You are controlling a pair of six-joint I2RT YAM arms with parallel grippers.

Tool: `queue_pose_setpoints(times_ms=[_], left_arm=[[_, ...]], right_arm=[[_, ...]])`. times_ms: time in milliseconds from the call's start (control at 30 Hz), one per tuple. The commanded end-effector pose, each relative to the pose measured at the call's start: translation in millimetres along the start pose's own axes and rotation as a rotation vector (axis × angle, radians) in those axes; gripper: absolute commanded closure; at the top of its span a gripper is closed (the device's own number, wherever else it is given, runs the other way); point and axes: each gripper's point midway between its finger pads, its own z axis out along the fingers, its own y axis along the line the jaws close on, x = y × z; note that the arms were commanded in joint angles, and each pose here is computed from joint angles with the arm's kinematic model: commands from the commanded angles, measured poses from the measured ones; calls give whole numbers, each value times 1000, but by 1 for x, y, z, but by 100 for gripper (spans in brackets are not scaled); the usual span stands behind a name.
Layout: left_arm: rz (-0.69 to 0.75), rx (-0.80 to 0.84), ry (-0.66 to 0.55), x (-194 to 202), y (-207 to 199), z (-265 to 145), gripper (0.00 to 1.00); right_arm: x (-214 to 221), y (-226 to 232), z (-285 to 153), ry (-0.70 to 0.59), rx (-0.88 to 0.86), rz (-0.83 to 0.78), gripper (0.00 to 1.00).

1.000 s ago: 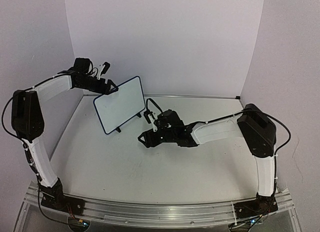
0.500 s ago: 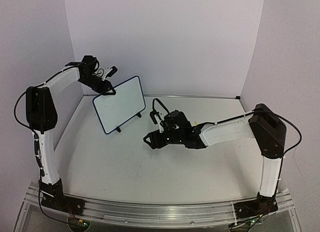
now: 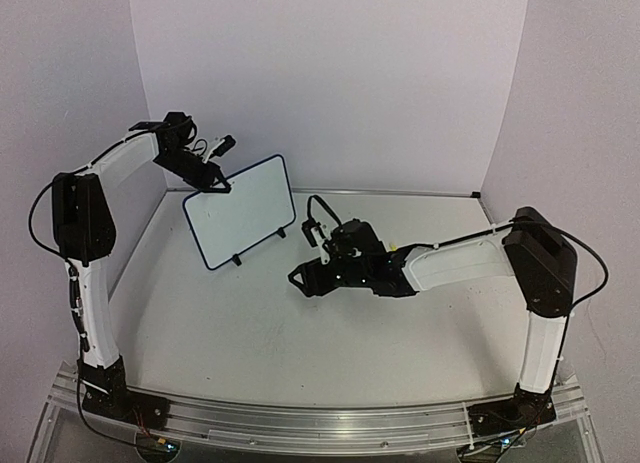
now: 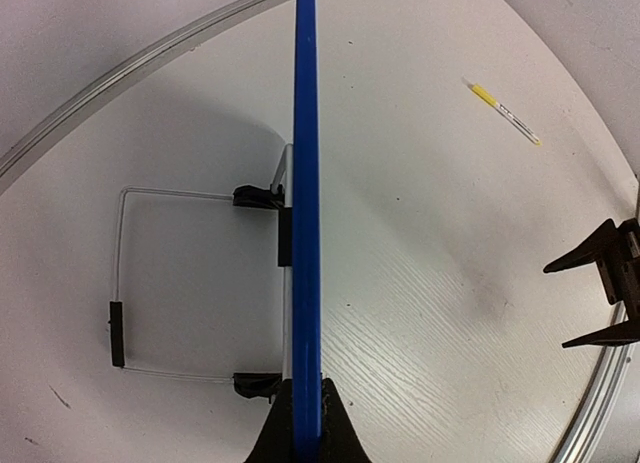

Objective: Write a sentence on the whiteboard
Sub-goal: Move the whiteboard to the corner of the board, then pick up the whiteboard stand from the center of the board.

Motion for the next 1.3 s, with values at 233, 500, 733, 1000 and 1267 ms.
queue_pose_setpoints(times_ms=[233, 500, 733, 1000, 1267], left_arm=[[20, 190, 1, -11, -88, -20, 100], [56, 266, 73, 5, -129, 9, 100], [59, 281, 111, 16, -133, 23, 99], [73, 140, 34, -8, -120, 5, 50], [80, -24, -133, -40, -119, -42, 10]], right_arm=[[-25, 9, -16, -67, -20, -11, 29], [-21, 31, 0, -75, -32, -37, 29], [-16, 6, 15, -98, 96, -5, 29], [-5, -40, 14, -19, 93, -12, 32], [4, -76, 27, 82, 100, -74, 37]])
